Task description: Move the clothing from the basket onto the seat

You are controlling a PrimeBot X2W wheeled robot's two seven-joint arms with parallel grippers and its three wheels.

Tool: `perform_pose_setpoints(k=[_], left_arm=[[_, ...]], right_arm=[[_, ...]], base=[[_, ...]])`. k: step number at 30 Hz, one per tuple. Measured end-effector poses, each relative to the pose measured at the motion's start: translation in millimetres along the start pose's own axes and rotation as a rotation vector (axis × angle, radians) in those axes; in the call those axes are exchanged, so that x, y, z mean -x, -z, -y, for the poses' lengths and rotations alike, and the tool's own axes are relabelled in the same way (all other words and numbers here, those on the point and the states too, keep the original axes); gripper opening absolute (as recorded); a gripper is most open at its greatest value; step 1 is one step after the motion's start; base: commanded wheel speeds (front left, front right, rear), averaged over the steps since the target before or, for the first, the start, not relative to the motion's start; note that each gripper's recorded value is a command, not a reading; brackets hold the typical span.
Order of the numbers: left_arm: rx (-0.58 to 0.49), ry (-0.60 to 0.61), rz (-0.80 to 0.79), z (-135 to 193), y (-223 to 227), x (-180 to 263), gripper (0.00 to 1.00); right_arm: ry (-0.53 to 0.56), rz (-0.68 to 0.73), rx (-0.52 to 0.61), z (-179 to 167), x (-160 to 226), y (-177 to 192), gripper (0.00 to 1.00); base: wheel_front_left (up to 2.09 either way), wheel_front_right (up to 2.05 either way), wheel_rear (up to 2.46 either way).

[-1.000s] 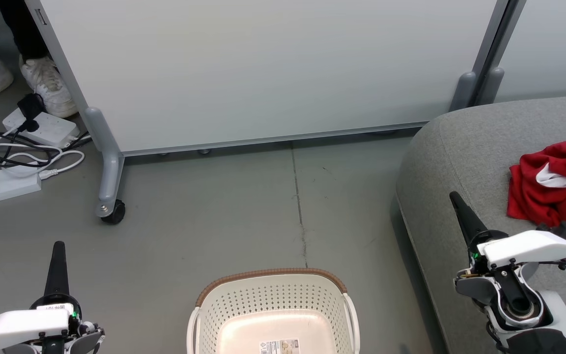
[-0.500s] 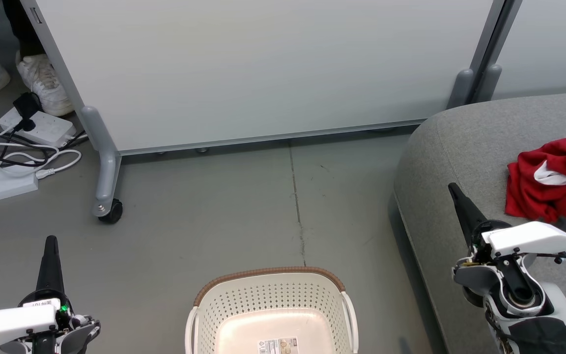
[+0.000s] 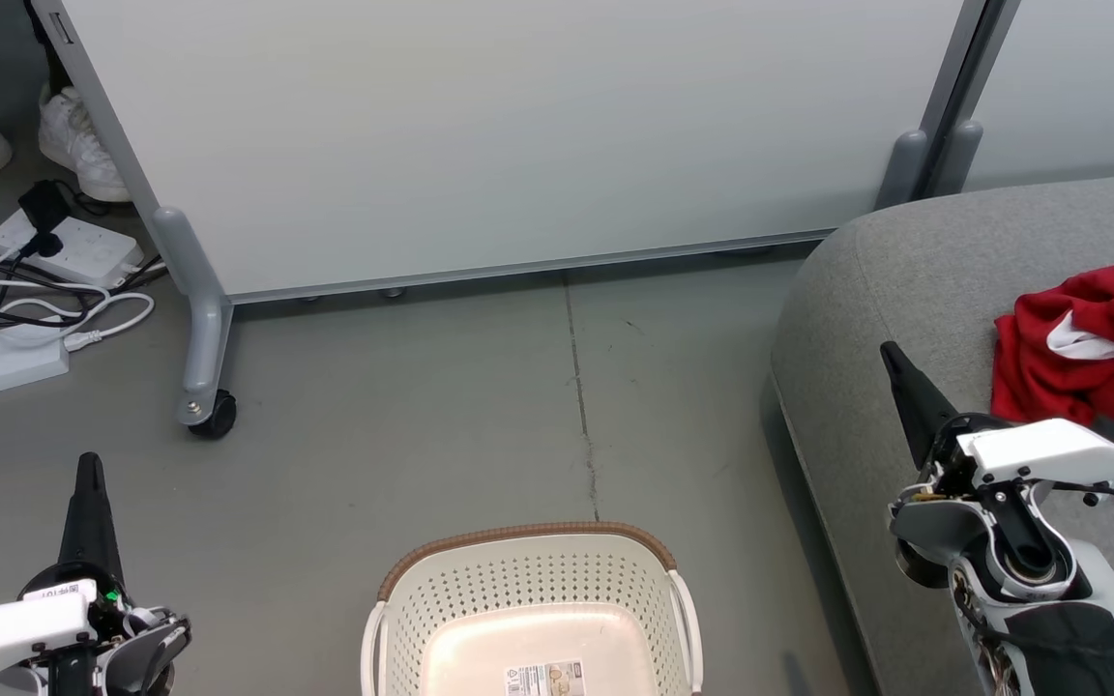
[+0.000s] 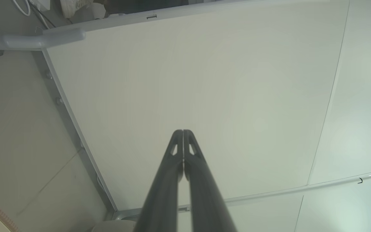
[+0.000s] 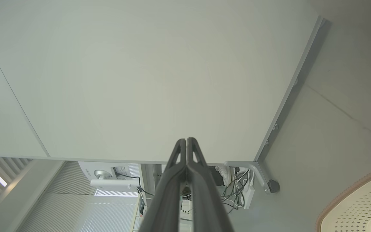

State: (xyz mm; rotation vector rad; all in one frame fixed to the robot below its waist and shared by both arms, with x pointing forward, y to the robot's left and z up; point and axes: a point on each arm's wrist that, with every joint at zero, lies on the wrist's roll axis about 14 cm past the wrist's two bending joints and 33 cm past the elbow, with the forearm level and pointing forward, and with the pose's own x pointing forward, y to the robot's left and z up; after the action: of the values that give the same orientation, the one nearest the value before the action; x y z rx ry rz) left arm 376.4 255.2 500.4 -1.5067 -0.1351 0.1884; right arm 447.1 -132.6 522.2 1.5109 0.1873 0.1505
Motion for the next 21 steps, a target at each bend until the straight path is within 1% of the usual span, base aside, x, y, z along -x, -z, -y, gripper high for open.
perform_pose_setpoints(k=[9, 21], left_arm=[[0.063, 0.02, 0.008, 4.5, -0.9, -4.0, 0.0], [0.066, 0.021, 0.009, 4.9, -1.1, -4.3, 0.0]], right_arm=[[-0.008, 0.001, -0.054, -3.3, -3.9, -1.6, 0.0], [-0.013, 0.001, -0.058, -5.6, -5.1, -2.0, 0.0]], base=[[0.0, 0.0, 0.0], [0.0, 0.0, 0.0]])
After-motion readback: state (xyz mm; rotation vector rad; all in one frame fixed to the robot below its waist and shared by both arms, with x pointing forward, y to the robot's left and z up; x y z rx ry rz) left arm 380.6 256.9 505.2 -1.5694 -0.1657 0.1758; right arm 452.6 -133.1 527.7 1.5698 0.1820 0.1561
